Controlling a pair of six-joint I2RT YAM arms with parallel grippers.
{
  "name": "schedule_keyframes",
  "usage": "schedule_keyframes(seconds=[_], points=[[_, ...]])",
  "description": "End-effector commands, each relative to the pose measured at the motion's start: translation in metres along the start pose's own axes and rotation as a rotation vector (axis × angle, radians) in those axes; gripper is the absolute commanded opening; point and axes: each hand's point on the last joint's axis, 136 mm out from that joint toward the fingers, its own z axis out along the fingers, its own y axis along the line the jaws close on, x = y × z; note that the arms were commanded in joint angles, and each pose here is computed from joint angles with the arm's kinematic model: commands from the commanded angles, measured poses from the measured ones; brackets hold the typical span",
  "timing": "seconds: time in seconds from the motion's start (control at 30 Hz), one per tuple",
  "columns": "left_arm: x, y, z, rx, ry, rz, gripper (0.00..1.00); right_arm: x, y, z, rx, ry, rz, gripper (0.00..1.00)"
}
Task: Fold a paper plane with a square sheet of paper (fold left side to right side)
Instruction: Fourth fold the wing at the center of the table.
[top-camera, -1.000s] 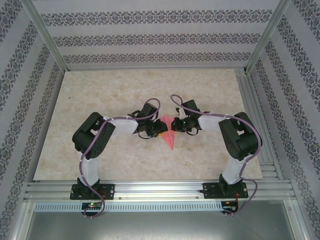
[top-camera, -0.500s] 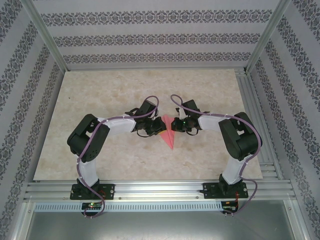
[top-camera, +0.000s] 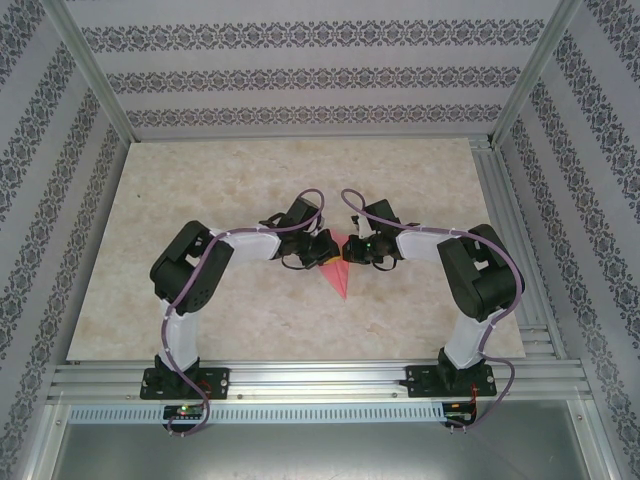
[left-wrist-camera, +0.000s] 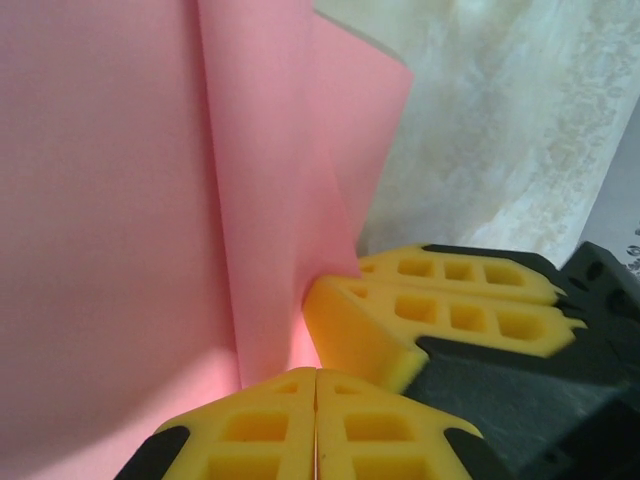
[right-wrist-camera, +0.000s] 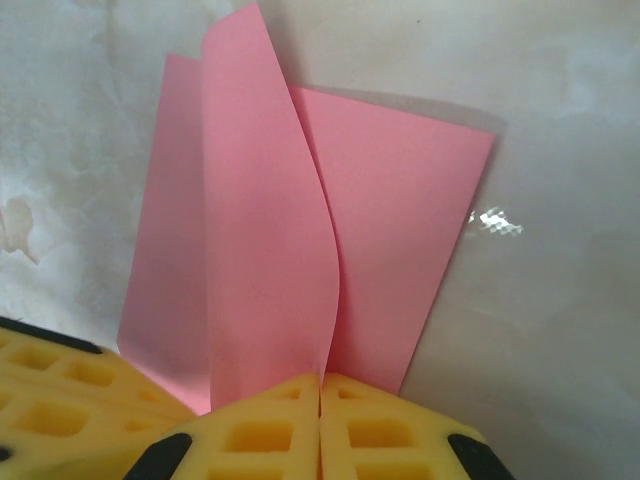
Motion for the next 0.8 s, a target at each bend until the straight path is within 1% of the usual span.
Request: schedule_keyframes(seconds=[0.0, 0.23, 0.67, 0.73, 0.77], points=[[-0.01, -0.008, 0.004, 0.026, -0.016, 0.003, 0.1, 0.024, -0.02, 0.009, 0.083, 0.076, 0.001, 0.07], [-0.011, 0.007, 0.011, -0.024, -0.007, 0.0, 0.1, 0.025, -0.022, 0.01, 0.094, 0.082, -0.002, 0.07], [0.0, 0.045, 0.019, -0.1, 0.007, -0.035, 0.1, 0.021, -0.019, 0.009, 0.089, 0.077, -0.007, 0.08], [0.002, 0.05, 0.021, -0.111, 0.009, -0.039, 0.1, 0.017, -0.016, 0.007, 0.082, 0.07, -0.009, 0.09], [0.003, 0.052, 0.021, -0.116, 0.011, -0.041, 0.1, 0.015, -0.014, 0.006, 0.076, 0.065, -0.011, 0.12]])
